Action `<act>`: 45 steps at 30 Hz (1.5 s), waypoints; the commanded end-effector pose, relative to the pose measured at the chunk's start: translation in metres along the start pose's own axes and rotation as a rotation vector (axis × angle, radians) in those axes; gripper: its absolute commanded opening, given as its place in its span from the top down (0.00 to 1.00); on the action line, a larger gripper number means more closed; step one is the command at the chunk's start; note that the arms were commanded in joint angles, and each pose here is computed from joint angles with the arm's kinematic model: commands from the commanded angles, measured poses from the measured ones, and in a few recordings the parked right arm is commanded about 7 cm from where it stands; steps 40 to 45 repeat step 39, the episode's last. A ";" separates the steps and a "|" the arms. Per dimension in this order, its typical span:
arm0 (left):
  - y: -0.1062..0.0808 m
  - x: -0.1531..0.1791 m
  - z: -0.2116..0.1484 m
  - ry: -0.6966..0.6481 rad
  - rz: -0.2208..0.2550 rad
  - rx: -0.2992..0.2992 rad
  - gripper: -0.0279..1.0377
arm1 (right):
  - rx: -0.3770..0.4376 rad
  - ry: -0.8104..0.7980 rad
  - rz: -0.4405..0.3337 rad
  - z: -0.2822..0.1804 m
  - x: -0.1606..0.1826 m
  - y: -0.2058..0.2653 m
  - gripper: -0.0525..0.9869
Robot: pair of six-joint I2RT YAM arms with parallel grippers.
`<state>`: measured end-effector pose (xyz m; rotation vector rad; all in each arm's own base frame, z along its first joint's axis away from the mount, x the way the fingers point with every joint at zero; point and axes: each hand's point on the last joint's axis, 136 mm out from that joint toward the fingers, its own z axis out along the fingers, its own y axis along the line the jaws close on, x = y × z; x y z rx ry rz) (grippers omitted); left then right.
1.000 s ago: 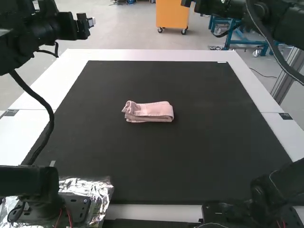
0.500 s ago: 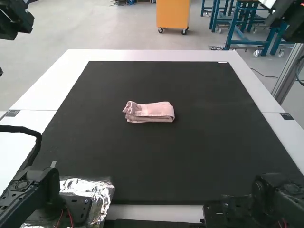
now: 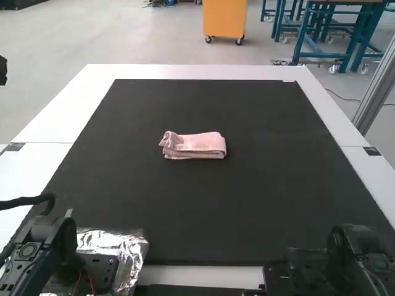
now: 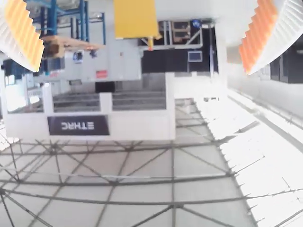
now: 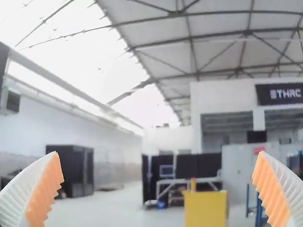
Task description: Fold the towel.
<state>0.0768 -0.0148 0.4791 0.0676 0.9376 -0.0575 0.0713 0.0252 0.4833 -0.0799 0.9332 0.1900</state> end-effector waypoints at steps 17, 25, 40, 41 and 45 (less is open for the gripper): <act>0.019 0.282 -0.011 0.339 0.065 -0.067 0.06 | 0.214 0.391 -0.176 -0.020 0.293 -0.070 0.06; 0.019 0.348 -0.046 0.634 -0.115 -0.122 0.06 | 0.171 0.727 -0.149 -0.063 0.365 -0.066 0.07; 0.019 0.348 -0.046 0.634 -0.115 -0.122 0.06 | 0.169 0.730 -0.150 -0.063 0.365 -0.065 0.07; 0.019 0.348 -0.046 0.634 -0.115 -0.122 0.06 | 0.169 0.730 -0.150 -0.063 0.365 -0.065 0.07; 0.019 0.348 -0.046 0.634 -0.115 -0.122 0.06 | 0.169 0.730 -0.150 -0.063 0.365 -0.065 0.07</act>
